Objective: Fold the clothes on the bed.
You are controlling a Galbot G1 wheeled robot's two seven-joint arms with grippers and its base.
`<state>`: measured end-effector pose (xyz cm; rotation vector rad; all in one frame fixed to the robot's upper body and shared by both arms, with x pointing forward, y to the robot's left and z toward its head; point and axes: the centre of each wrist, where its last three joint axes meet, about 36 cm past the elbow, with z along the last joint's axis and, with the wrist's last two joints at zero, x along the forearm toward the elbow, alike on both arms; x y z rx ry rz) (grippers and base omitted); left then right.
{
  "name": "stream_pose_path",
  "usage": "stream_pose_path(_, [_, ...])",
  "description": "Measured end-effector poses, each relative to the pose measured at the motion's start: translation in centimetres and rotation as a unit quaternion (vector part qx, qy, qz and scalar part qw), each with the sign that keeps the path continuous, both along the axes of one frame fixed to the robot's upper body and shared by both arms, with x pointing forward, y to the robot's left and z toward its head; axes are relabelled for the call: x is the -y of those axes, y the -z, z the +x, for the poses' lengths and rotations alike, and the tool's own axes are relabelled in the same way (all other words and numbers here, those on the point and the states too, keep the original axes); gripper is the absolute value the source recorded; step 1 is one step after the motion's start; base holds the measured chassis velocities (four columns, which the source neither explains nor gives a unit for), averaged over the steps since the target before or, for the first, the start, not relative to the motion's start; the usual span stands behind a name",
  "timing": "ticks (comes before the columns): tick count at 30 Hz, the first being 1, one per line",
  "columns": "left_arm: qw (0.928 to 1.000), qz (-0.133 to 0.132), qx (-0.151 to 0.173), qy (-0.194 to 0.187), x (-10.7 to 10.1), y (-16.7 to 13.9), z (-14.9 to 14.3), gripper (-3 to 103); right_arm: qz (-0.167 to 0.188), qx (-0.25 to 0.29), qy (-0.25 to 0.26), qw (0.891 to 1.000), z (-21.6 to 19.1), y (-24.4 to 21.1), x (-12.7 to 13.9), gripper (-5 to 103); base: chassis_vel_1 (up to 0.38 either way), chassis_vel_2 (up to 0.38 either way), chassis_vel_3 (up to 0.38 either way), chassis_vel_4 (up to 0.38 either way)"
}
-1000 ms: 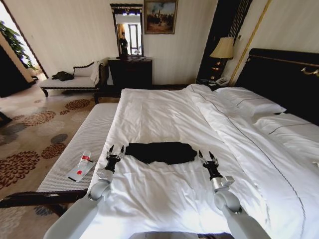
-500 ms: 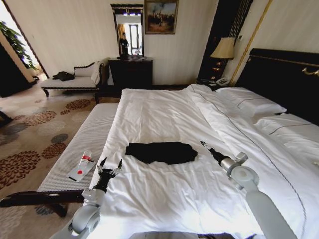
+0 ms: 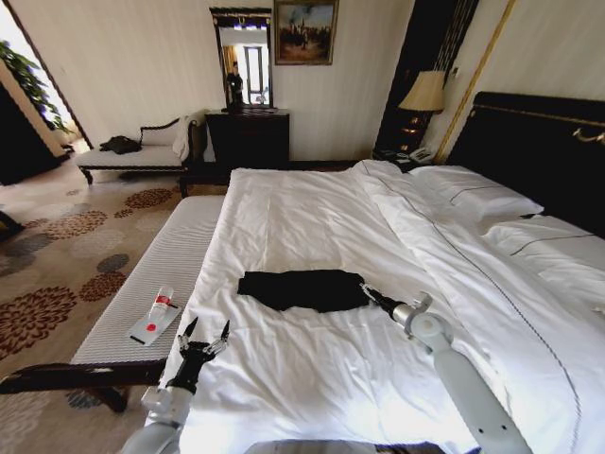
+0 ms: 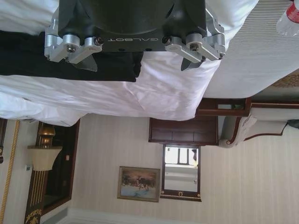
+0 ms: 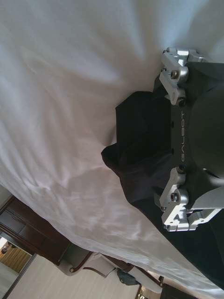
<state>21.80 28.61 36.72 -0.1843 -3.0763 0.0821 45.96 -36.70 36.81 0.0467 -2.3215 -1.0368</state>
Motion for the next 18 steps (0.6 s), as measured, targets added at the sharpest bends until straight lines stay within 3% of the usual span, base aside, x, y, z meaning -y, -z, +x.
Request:
stream_pose_path(3, [1.0, 0.001, -0.001, -0.002, -0.1, 0.0, -0.2, 100, 0.007, 0.003, -0.004, 1.0, 0.0, 0.0, -0.5, 103, 0.0, 0.0, 0.0, 0.0])
stream_pose_path(7, [1.0, 0.001, -0.001, -0.004, -0.1, 0.0, -0.2, 100, 0.017, 0.003, -0.013, 1.0, 0.0, 0.1, -1.6, 96, 0.0, 0.0, 0.0, 0.0])
stream_pose_path(9, [0.9999, -0.002, 0.0, -0.016, -0.2, 0.0, 0.2, 100, 0.014, -0.001, -0.017, 1.0, 0.0, 0.6, -2.1, 86, 0.0, 0.0, 0.0, 0.0])
stream_pose_path(10, [0.9999, -0.002, 0.0, -0.016, -0.2, 0.0, 0.2, 100, 0.014, -0.001, -0.017, 1.0, 0.0, 0.6, -2.1, 86, 0.0, 0.0, 0.0, 0.0])
stream_pose_path(13, [0.9995, -0.005, 0.0, -0.031, -0.5, -0.1, 0.5, 100, 0.015, -0.002, -0.019, 1.0, 0.0, 1.0, -2.5, 70, 0.0, 0.0, 0.0, 0.0])
stream_pose_path(15, [0.9995, -0.007, -0.001, -0.032, -0.5, -0.1, 0.6, 100, 0.015, -0.001, -0.019, 1.0, 0.0, 1.0, -2.6, 70, 0.0, 0.0, 0.0, 0.0])
stream_pose_path(18, [0.9994, -0.009, 0.0, -0.032, -0.4, -0.4, 0.7, 100, 0.017, 0.003, -0.018, 1.0, 0.2, 0.8, -2.8, 54, 0.0, 0.0, 0.0, 0.0])
